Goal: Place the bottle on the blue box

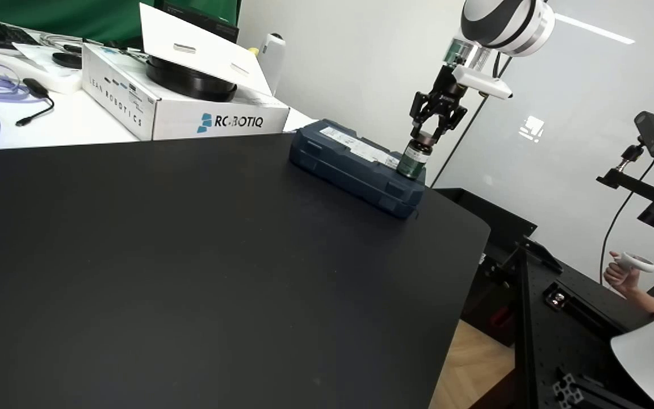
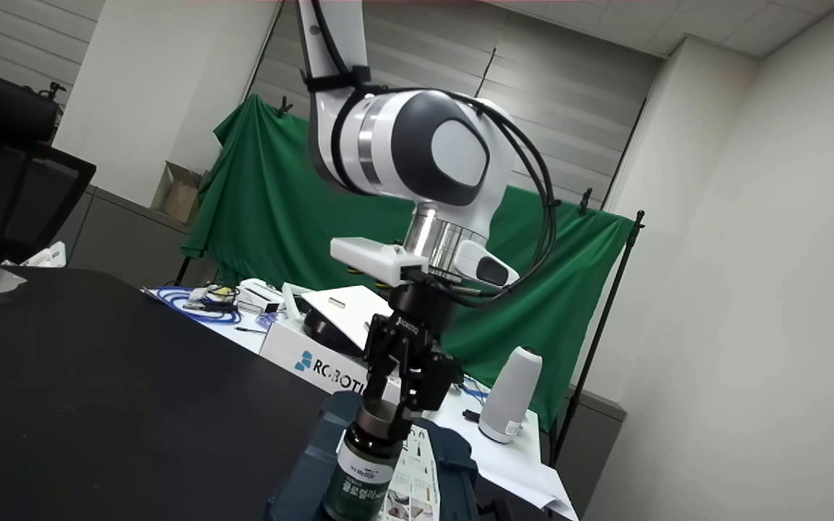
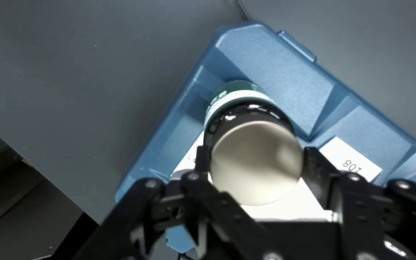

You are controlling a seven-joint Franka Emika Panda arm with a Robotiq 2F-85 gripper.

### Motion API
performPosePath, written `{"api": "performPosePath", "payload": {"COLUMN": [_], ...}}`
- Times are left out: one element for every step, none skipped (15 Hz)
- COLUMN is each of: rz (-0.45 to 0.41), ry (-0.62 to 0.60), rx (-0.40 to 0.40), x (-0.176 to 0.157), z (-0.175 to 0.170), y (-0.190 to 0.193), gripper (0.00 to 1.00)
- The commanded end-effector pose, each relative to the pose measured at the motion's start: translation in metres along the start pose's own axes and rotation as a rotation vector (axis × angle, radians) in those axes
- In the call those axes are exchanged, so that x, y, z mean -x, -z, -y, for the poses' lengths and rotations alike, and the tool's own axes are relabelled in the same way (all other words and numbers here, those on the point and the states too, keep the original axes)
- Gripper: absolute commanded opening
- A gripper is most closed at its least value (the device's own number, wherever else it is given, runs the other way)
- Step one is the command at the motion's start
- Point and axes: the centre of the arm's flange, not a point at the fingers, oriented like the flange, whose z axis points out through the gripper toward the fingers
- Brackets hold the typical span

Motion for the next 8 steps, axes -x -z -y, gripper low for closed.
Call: {"api": "performPosePath", "payload": {"rz": [0.005, 0.004, -0.002, -0.012, -0.021, -0.033, -0.045, -0.057], "ry": [-0.014, -0.016, -0.013, -0.007, 0.001, 0.010, 0.016, 0.023], "rx": [-0.007, -0.014, -0.020, -0.030, -0.038, -0.047, -0.057, -0.066], "x": [-0.005, -0.006, -0.006, -0.005, -0.004, -0.002, 0.000, 0.003], "z": [0.007, 0.010, 0.013, 0.015, 0.018, 0.019, 0.020, 0.021], "y": [0.015, 0.025, 0.041, 0.059, 0.075, 0.094, 0.112, 0.128], "gripper": [0.98, 1.00, 1.00, 1.00, 1.00, 1.00, 1.00, 1.00]}}
